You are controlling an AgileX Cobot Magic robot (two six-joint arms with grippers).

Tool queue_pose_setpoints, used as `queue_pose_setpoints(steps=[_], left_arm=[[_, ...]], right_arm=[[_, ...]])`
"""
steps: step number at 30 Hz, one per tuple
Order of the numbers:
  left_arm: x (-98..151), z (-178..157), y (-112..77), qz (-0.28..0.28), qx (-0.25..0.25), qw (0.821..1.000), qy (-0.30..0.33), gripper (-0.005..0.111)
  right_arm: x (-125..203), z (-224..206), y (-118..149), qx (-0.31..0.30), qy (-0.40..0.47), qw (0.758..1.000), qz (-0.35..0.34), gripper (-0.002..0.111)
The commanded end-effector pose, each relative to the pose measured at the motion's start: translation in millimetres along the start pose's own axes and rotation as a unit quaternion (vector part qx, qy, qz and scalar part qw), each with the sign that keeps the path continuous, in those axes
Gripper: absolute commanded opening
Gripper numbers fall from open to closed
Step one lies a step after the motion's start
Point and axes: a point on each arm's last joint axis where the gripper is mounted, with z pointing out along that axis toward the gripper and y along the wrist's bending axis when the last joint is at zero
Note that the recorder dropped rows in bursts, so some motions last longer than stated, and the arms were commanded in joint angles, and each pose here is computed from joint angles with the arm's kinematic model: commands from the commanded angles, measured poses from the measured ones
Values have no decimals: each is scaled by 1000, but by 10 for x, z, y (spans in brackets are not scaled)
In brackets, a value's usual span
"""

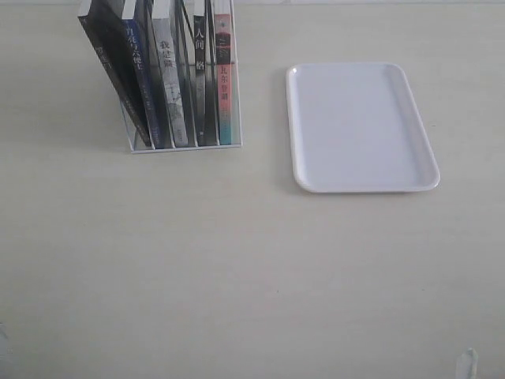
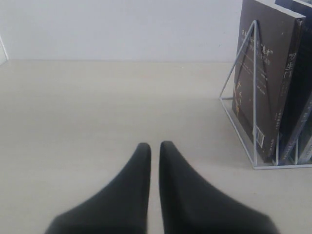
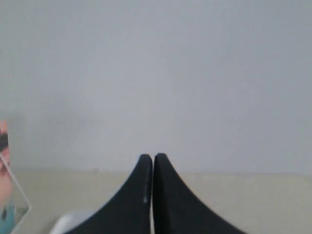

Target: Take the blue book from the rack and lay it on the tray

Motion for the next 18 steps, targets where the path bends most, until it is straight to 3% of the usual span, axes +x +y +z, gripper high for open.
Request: queue_pose_setpoints(steps=[1,4,8,11,15,18], left_arm=[[6,2,-4,3,4,1000,-2,6],[6,2,-4,3,4,1000,-2,6],[6,2,-4,3,4,1000,-2,6],[6,2,-4,3,4,1000,-2,6],[6,2,-4,3,4,1000,-2,6],[6,2,-4,3,4,1000,-2,6]], right_arm=[[-232,-34,-3,0,-128,991,25,0],[-345,-72,-4,0,-193,981,15,0],[-460,-75,3,16,-198,978,-66,0],[-752,-77,19,15,-194,978,-70,0],[-976,131,52,-1,-38,997,-72,0],[-969,332,67,-13,113,991,-75,0]])
